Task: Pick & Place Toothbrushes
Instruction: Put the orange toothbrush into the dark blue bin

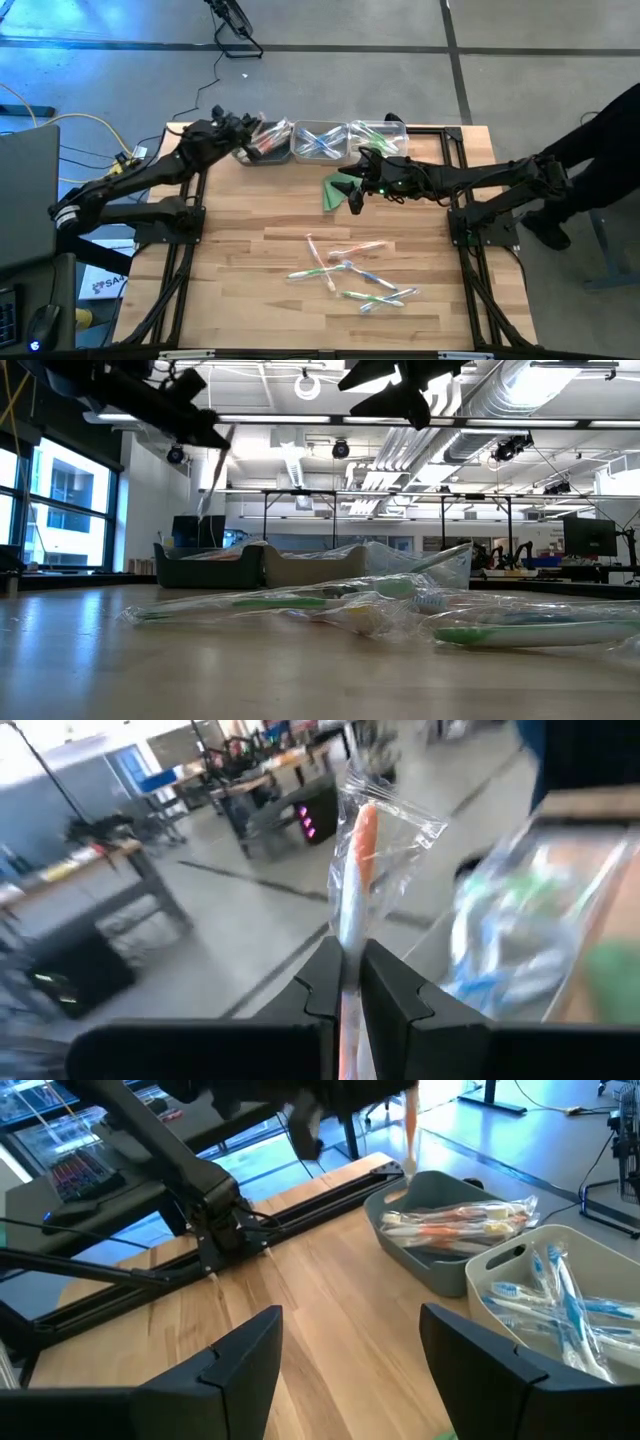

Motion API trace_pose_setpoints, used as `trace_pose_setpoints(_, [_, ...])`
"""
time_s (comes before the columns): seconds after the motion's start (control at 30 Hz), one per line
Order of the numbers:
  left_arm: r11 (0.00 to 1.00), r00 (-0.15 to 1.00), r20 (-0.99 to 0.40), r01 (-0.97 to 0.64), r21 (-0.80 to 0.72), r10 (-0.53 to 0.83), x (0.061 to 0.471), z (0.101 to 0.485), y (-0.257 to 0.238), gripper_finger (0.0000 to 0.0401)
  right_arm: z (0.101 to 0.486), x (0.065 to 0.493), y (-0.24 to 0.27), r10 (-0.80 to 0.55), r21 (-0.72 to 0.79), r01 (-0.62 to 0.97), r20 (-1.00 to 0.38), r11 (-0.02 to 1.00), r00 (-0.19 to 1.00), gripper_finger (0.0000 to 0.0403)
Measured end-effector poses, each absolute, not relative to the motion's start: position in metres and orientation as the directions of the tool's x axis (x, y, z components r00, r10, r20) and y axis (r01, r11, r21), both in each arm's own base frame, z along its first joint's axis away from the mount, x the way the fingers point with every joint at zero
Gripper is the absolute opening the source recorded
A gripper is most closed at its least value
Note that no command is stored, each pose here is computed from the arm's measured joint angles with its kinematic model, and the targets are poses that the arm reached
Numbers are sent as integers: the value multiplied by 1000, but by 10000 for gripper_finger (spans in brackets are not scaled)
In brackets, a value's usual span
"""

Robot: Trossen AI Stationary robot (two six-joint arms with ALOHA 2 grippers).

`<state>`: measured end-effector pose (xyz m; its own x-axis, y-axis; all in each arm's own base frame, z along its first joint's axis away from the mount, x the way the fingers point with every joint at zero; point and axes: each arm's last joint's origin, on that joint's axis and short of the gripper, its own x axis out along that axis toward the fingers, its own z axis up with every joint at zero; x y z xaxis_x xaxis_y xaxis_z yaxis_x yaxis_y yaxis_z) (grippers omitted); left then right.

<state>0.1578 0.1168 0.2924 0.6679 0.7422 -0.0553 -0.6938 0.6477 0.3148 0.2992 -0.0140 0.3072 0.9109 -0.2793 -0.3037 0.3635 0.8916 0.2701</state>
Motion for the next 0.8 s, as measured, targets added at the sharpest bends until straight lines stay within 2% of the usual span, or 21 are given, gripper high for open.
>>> trace_pose_setpoints(0.13, [616, 636, -116, -659, 432, 763, 167, 281, 124, 17, 307, 299, -14, -279, 271, 363, -303, 891, 911, 229])
trace_pose_setpoints(0.27, [621, 612, -187, -641, 451, 768, 178, 265, 135, 17, 307, 299, -14, -280, 271, 364, -303, 891, 911, 229])
trace_pose_setpoints(0.47, [556, 541, -198, -653, 515, 818, 191, 245, 158, 17, 307, 299, -14, -275, 317, 370, -304, 874, 912, 229])
trace_pose_setpoints(0.8, [476, 427, -219, -719, 506, 878, 176, 233, 190, 17, 307, 300, -6, -253, 318, 348, -305, 882, 918, 229])
